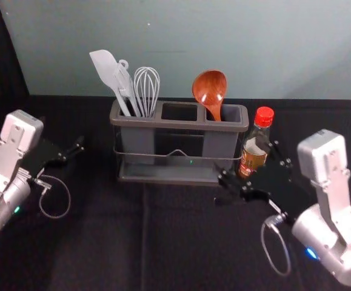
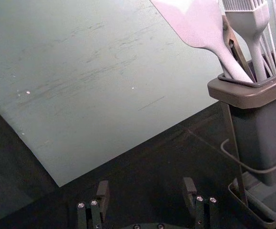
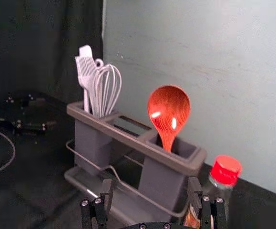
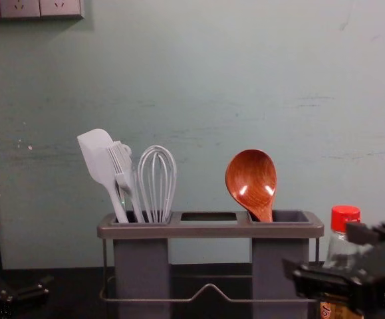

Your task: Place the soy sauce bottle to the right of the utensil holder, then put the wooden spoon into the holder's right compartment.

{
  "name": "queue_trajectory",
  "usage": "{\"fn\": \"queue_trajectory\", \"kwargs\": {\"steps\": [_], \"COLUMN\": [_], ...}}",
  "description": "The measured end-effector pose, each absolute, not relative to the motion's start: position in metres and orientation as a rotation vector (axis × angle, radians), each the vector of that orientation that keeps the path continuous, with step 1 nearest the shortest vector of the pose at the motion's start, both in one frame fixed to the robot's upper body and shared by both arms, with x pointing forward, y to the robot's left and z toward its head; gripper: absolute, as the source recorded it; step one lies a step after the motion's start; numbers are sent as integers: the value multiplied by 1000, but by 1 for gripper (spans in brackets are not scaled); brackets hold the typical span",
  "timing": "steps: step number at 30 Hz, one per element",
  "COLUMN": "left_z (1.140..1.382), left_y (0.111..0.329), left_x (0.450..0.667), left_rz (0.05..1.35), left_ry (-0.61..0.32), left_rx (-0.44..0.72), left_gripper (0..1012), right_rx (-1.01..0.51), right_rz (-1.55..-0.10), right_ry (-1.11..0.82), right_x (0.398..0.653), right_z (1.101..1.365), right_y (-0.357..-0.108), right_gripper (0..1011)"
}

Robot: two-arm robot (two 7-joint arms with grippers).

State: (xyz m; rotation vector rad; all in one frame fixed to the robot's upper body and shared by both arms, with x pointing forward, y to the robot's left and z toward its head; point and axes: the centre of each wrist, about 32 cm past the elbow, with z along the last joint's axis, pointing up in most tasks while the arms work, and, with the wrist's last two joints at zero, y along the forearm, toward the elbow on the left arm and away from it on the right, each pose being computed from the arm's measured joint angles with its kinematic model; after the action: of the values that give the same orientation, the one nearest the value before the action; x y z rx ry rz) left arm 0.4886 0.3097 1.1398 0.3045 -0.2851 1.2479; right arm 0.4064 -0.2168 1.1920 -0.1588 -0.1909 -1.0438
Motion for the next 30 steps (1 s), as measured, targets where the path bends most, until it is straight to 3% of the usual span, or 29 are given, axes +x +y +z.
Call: {"fn": "queue_trajectory", "kwargs": {"steps": [11,21,30], "left_z": [1140,1140,1140], "left_y": [310,310,310], "left_x": [489,489,489], "left_rz": [1248,1248,1248], "left_ry": [-285,-285,-285], "left_rx": [304,304,304], "left_gripper": [1005,1005,1005], "right_rx": [-240,-271,-218], "right_rz": [-1179,-1337,-1374], "right_ry": [-114,25,-31], "right_x": [396,430,462], "right_z": [1175,1156,1144], "right_y": [-249,-283,-294], "right_gripper": [1004,1004,1004]}}
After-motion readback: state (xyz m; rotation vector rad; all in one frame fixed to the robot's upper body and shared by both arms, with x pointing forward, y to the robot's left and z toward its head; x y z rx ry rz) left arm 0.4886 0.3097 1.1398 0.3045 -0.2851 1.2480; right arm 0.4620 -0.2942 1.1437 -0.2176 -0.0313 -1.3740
